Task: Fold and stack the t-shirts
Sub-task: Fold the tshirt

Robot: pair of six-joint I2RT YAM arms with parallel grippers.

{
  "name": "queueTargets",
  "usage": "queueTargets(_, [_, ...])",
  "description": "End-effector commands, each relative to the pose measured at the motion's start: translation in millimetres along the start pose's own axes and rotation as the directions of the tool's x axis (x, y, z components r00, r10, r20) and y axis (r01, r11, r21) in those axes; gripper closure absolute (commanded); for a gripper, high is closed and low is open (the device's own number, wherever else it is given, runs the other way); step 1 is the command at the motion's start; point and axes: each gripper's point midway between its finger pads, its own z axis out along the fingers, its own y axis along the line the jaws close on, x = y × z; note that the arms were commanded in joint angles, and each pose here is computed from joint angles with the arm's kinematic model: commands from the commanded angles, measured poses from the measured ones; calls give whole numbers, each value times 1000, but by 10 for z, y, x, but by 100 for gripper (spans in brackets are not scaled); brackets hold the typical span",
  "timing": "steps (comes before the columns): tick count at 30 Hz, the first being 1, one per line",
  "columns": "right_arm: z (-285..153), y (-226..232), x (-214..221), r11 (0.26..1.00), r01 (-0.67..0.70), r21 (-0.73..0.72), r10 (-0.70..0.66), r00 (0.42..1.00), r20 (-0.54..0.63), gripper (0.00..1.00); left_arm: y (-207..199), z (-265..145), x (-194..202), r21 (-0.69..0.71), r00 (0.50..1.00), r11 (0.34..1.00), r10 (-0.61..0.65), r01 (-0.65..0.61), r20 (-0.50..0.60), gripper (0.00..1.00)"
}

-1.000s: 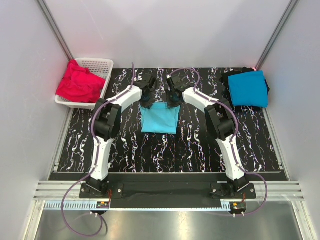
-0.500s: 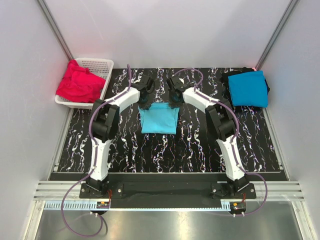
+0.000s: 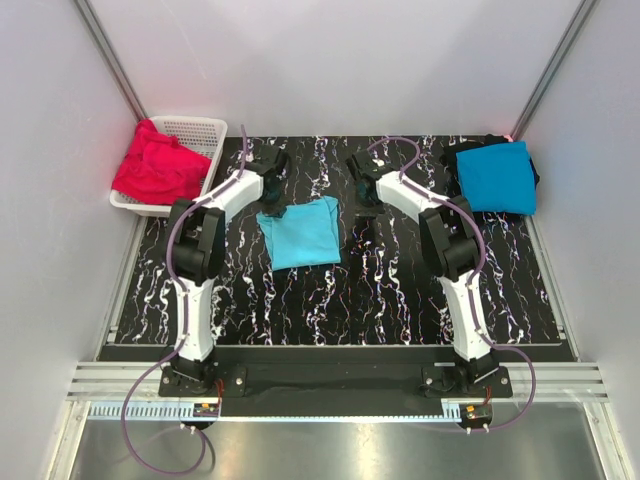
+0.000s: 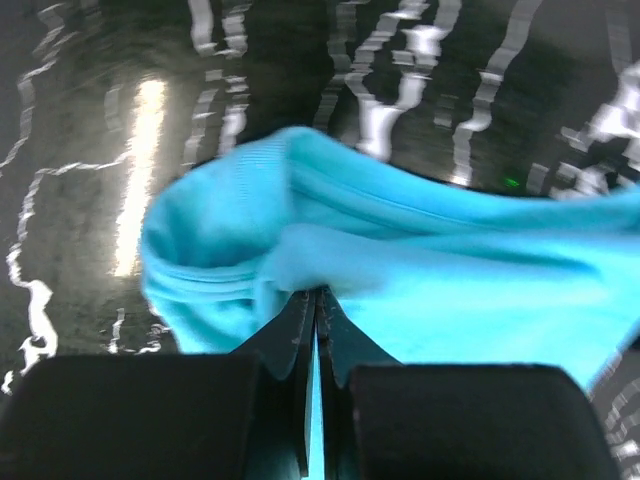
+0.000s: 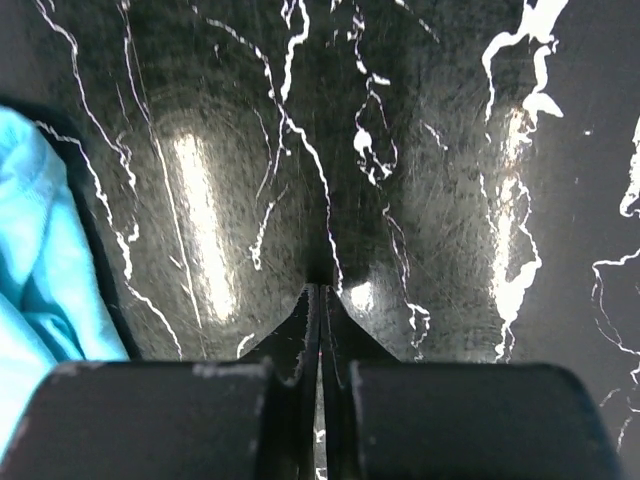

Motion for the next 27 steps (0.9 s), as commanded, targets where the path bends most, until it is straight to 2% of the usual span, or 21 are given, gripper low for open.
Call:
queueTargets(1, [-374, -21, -182, 999, 32, -8, -32, 998, 63, 100, -418, -518, -269, 167, 989, 979, 101, -118, 106, 95])
queueTargets(3, [-501, -9, -236, 999, 48, -15, -47, 995, 89, 97, -445, -716, -328, 172, 983, 977, 103, -130, 155, 94])
queueTargets(4, [-546, 30, -229, 998, 61, -12, -60, 993, 99, 89, -442, -785, -335, 174, 980, 976, 105, -135, 168, 93])
queueTargets(6, [-689, 63, -259, 996, 91, -9, -89, 987, 131, 84, -371, -955, -337, 166, 977, 978, 91, -124, 195, 86])
queueTargets(7, [-748, 96, -246, 994, 106, -8, -104, 984, 141, 80, -340, -1016, -337, 164, 977, 981, 67, -101, 203, 68])
queueTargets(8, [-880, 178, -236, 991, 137, -13, -133, 977, 167, 76, -264, -1041, -291, 143, 980, 986, 51, -80, 194, 59])
queueTargets(10, [-970, 259, -137, 984, 178, -22, -171, 970, 172, 71, -98, -1122, -195, 114, 980, 993, 13, -36, 198, 50])
queueTargets(13, [-1128, 465, 54, 966, 243, -88, -225, 959, 174, 69, 90, -1131, 16, 84, 984, 996, -9, -6, 176, 49])
queueTargets(14, [-1231, 595, 77, 954, 252, -161, -222, 957, 188, 68, 119, -1127, 58, 79, 985, 997, -11, -2, 170, 48])
queueTargets(17, [-1309, 728, 236, 931, 258, -257, -218, 960, 173, 66, 178, -1048, 211, 72, 992, 997, -10, 1, 127, 48])
queueTargets(23, [-1277, 881, 299, 915, 243, -322, -202, 967, 154, 67, 43, -775, 497, 114, 1000, 993, 3, -2, -14, 52])
queueTargets(27, [-1209, 1065, 364, 887, 239, -395, -203, 970, 132, 68, -44, -700, 601, 144, 998, 990, 6, 3, -62, 54])
